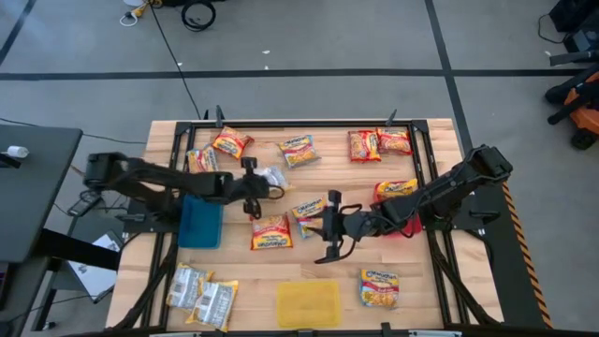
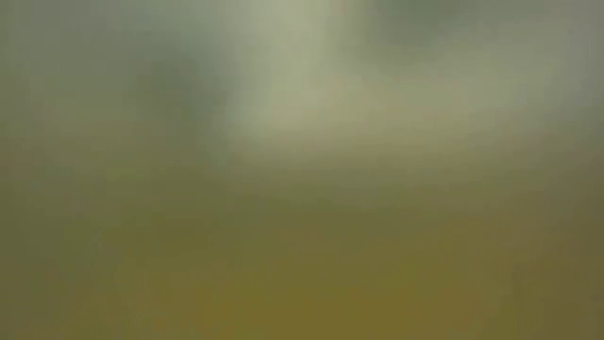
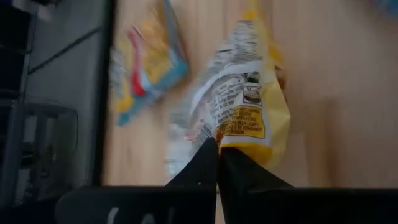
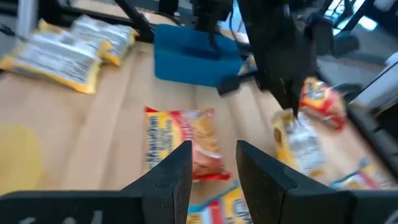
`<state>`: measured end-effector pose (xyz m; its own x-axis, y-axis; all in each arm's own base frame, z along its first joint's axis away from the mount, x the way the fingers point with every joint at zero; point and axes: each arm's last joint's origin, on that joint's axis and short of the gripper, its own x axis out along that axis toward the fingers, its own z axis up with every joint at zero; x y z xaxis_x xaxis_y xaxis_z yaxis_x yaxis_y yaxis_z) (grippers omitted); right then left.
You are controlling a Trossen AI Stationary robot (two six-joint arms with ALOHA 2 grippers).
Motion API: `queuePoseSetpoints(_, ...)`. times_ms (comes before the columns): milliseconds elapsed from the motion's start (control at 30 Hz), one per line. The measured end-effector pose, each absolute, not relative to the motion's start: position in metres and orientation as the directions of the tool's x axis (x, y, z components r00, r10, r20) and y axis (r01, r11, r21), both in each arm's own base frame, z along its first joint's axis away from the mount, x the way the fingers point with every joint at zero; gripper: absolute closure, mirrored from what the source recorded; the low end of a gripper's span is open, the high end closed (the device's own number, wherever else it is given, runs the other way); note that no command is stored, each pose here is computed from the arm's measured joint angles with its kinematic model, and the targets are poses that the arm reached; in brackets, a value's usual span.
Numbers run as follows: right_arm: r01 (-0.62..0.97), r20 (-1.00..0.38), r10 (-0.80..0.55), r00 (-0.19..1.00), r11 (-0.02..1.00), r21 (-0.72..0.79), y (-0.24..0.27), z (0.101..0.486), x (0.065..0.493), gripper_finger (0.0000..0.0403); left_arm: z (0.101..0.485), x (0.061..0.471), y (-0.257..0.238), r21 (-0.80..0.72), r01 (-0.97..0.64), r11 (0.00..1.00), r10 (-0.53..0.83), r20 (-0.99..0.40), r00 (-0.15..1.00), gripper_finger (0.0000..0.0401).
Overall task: Sort Maruchan noodles
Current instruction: Put the yellow noodle pack into the red bin
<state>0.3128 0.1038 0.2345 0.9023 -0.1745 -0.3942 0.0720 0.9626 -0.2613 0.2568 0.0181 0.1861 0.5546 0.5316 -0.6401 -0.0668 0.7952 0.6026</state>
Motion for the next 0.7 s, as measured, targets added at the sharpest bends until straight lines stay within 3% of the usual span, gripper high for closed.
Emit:
queuePoseSetpoints(300, 0.037, -0.305, -0.189, 0.934, 0.897, -0.441, 0.094, 0.244, 0.321, 0.0233, 0.272, 0.223, 0.009, 0.336, -0.151, 0.930, 0.302, -0.460, 0.835, 0.0400)
queuePoseSetpoints(500, -0.005, -0.253, -0.106, 0.962, 0.915, -0.404, 0.089, 0.250, 0.325, 0.0171, 0.289, 0.215, 0.007, 0.204, -0.165, 0.965, 0.231, -0.362, 0.903, 0.0400)
queuePoseSetpoints(700, 0.089, -0.267, -0.202, 0.942, 0.920, -0.382, 0.075, 0.241, 0.333, 0.0134, 0.302, 0.219, 0.001, 0.101, -0.155, 0.983, 0.176, -0.237, 0.955, 0.0400)
